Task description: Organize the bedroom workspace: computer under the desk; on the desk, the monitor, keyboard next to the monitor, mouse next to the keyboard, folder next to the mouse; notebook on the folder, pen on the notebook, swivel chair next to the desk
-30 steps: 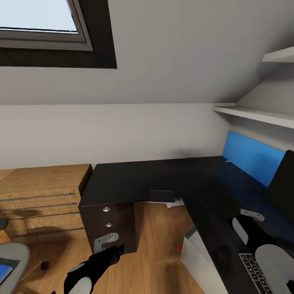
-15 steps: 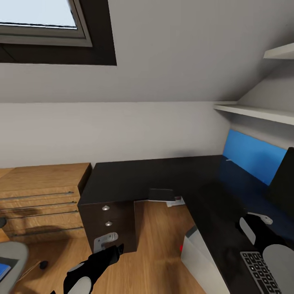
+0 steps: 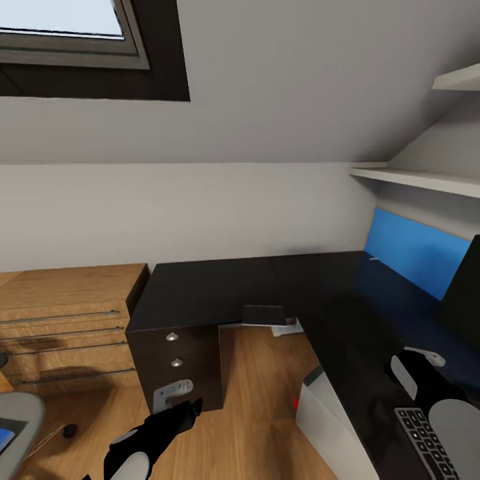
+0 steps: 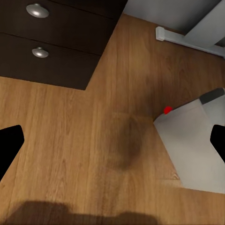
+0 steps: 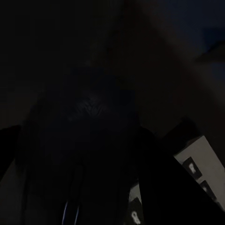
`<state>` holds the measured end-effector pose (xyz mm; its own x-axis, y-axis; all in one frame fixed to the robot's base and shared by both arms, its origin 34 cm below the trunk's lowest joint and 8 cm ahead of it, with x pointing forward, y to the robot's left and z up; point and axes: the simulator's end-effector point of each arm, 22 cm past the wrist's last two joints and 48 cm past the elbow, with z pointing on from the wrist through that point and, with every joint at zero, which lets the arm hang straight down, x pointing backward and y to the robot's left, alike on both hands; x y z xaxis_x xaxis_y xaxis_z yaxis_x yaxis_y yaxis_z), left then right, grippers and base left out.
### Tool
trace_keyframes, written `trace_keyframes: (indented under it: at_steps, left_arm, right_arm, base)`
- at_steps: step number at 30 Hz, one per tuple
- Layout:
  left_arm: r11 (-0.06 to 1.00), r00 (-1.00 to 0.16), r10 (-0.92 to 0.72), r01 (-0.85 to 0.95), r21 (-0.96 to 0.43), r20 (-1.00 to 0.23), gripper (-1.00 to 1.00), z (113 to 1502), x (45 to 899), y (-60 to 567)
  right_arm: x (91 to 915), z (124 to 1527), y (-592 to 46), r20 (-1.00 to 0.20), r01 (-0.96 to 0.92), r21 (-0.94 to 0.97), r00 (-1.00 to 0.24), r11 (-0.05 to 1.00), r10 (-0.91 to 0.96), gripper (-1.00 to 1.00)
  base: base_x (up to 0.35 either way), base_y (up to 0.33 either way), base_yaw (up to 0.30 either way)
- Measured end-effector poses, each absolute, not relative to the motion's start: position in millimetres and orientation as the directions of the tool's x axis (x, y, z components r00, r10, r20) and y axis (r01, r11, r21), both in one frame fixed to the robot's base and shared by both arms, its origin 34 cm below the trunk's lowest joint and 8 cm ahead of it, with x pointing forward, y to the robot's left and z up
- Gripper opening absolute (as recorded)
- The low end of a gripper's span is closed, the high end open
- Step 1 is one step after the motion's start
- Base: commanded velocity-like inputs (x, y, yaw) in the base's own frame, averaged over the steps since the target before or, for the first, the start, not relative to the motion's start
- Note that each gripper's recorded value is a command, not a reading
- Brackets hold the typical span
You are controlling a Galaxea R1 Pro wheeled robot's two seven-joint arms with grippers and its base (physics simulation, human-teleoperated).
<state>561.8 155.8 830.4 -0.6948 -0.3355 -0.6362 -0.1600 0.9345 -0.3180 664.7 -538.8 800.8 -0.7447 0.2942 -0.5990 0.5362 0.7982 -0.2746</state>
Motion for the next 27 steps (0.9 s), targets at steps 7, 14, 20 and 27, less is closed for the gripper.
trace_keyframes:
  at_steps: [7, 14, 20, 27]
  left_arm:
    - [0.934, -0.695, -0.336, -0.160, -0.318, -0.636, 1.00, 820, 562, 156]
    - [0.934, -0.695, -0.336, -0.159, -0.319, -0.636, 1.00, 811, 562, 155]
    - [0.934, -0.695, -0.335, -0.159, -0.319, -0.636, 1.00, 811, 562, 155]
    - [0.934, -0.695, -0.336, -0.160, -0.319, -0.636, 1.00, 801, 563, 155]
  right_arm:
    - [677, 801, -544, -0.661, 0.560, -0.255, -0.696, 0.788, 0.280, -1.00]
    - [682, 796, -546, -0.687, 0.570, -0.246, -0.673, 0.784, 0.274, -1.00]
    - [682, 797, -546, -0.689, 0.571, -0.245, -0.671, 0.783, 0.273, -1.00]
    - [682, 786, -546, -0.687, 0.569, -0.247, -0.673, 0.784, 0.273, -1.00]
  base:
    - [0.000, 0.000, 0.000]
    - [0.000, 0.000, 0.000]
    - [0.000, 0.000, 0.000]
    - [0.000, 0.000, 0.000]
